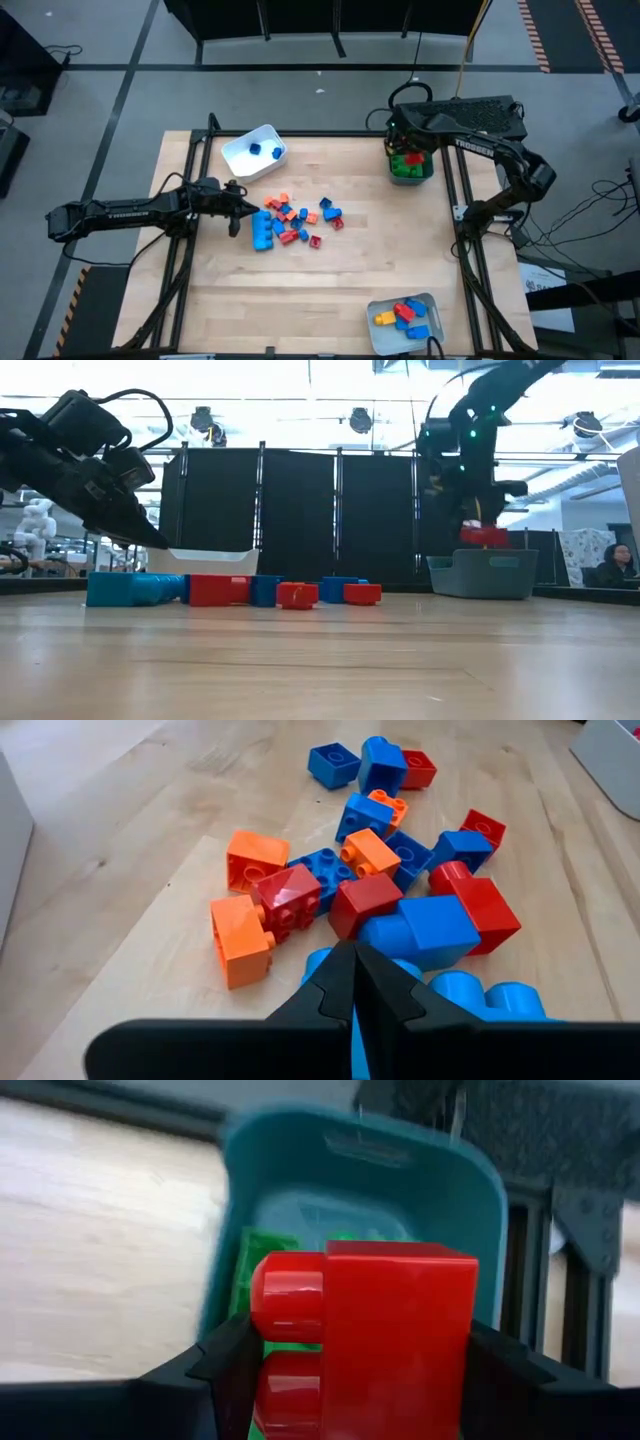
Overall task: Sort blocks by size
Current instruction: Put the large 3 stud red game piece into the blue bin, then put the 1 stud blue game piece into the gray bin
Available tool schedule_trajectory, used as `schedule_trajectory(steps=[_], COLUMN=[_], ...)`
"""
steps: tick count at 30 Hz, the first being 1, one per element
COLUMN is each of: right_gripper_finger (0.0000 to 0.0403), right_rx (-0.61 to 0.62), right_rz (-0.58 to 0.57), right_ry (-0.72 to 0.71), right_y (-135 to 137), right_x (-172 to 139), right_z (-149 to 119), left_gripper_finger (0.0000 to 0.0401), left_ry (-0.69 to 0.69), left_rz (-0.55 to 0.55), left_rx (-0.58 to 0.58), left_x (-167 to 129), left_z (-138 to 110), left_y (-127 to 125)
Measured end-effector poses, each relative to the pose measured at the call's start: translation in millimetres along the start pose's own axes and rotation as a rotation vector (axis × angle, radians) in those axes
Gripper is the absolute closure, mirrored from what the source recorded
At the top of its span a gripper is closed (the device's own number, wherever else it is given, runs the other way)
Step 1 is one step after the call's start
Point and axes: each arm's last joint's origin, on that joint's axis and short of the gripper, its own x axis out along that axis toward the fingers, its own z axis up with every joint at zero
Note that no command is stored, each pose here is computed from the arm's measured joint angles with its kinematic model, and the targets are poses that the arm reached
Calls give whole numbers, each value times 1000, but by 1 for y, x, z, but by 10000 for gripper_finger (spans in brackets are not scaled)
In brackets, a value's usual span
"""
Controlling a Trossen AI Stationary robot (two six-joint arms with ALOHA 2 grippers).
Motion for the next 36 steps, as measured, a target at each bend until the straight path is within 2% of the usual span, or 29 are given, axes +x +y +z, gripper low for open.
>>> schedule_trajectory(steps=[8,10,13,15,20,25,31,33,36], right_gripper_finger=[169,135,43,20,63,88,90,90,90], right_rx=[-24,-11,26,38,-4,-66,-193,-284,-500], right_rz=[-57,-57,-42,-43,-24,194,525,609,688], right_ry=[74,72,50,51,47,28,-155,-228,-319], right_y=[-9,-9,-8,-8,-7,10,58,76,102], right_x=[3,3,3,3,3,-9,-54,-71,-89], right_z=[-6,-6,-4,-4,-2,7,12,3,-21], left_gripper_finger=[390,390,390,390,390,390,390,390,390], left_ry=[-1,-1,-3,-3,-2,-2,-2,-2,-2], left_rz=[0,0,0,0,0,1,0,0,1], left_rx=[24,28,27,27,22,22,21,21,21], left_x=[0,0,0,0,0,0,0,0,0], left_z=[0,0,0,0,0,0,0,0,0], left_y=[0,0,0,0,0,0,0,0,0])
